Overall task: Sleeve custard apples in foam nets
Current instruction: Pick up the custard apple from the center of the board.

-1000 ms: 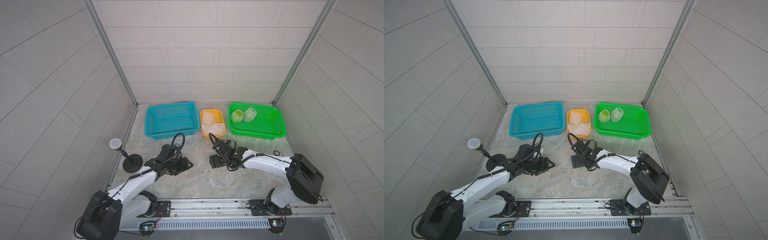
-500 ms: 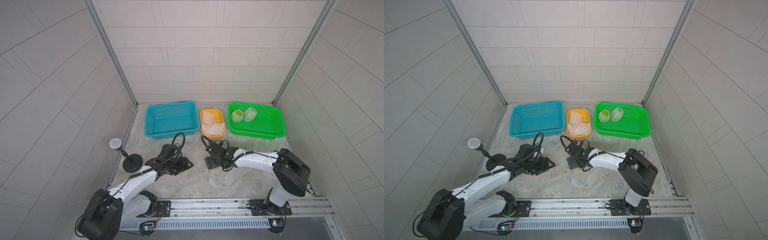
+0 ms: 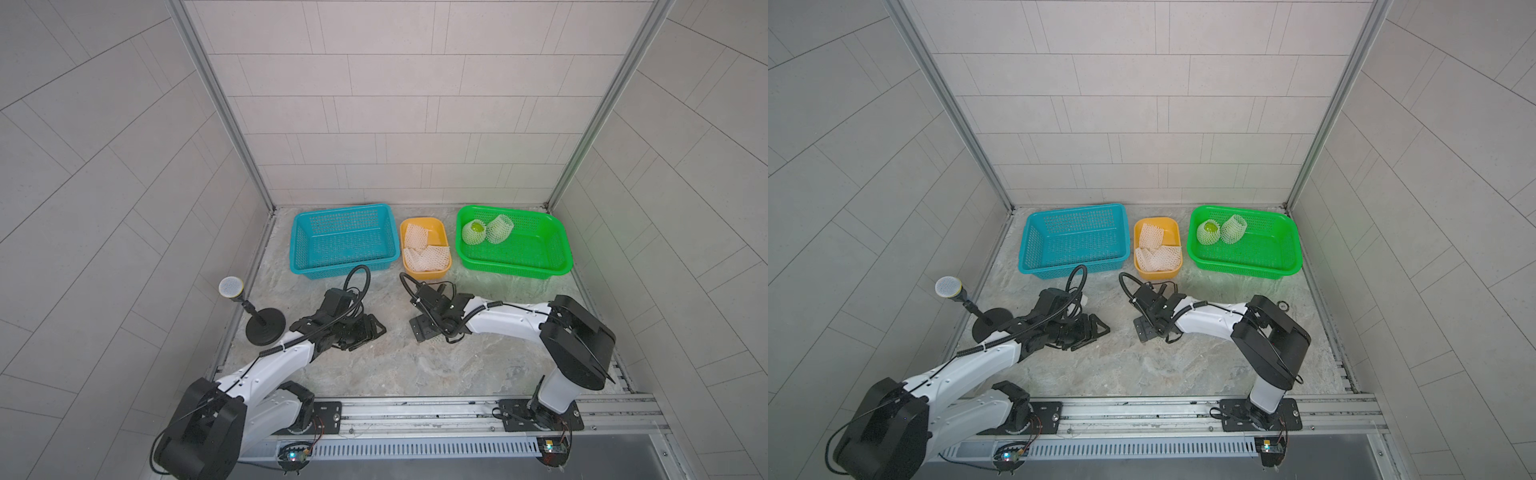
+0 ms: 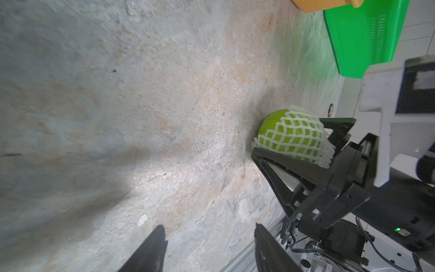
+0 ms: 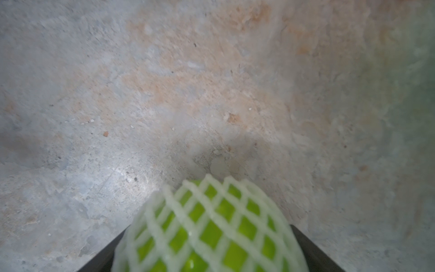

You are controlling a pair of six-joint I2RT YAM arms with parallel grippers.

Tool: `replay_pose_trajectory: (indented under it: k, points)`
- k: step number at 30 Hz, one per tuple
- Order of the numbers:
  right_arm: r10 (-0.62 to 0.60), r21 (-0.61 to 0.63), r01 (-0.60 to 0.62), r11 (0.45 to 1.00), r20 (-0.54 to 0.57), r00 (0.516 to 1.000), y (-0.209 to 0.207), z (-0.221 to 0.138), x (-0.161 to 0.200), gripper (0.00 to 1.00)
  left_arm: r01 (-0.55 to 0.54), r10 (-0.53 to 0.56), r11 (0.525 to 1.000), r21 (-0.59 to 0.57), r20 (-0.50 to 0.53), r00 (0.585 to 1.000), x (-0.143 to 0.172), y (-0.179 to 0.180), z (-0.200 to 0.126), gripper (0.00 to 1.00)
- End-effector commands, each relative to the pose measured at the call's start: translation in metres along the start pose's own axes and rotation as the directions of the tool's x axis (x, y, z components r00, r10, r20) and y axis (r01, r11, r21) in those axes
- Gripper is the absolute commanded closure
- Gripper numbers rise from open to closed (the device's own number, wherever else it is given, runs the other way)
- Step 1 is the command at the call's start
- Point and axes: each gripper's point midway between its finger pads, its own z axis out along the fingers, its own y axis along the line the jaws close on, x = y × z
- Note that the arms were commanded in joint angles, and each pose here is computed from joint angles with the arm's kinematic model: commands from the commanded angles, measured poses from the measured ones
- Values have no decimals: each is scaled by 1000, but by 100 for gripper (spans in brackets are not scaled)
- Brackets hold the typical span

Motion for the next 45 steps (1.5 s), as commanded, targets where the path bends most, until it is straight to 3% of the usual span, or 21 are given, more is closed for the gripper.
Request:
replay_pose_trajectory:
  k: [1, 15, 23, 27, 40, 45]
  points:
    - [-31, 18, 30, 999, 37, 999, -3, -24, -13, 2, -22, 22, 1000, 8, 13, 1000, -4, -4, -1, 37]
    - [-1, -20, 3, 1000, 76, 997, -2, -47, -16, 0, -22, 22, 1000, 11, 13, 1000, -3, -5, -2, 37]
    - [66, -40, -62, 997, 85, 994, -5, -40, -5, 1, -18, 18, 1000, 7, 9, 1000, -3, -4, -1, 37]
    - [67, -43, -63, 997, 85, 994, -4, -35, -6, 6, -17, 17, 1000, 5, 3, 1000, -3, -3, 0, 36]
    - [8, -18, -8, 1000, 8, 1000, -1, -10, 2, 15, -14, 14, 1000, 0, 2, 1000, -3, -2, 1, 37]
    - [-16, -5, 16, 1000, -31, 999, -1, 1, 8, 12, -13, 13, 1000, -2, -1, 1000, -3, -2, 1, 37]
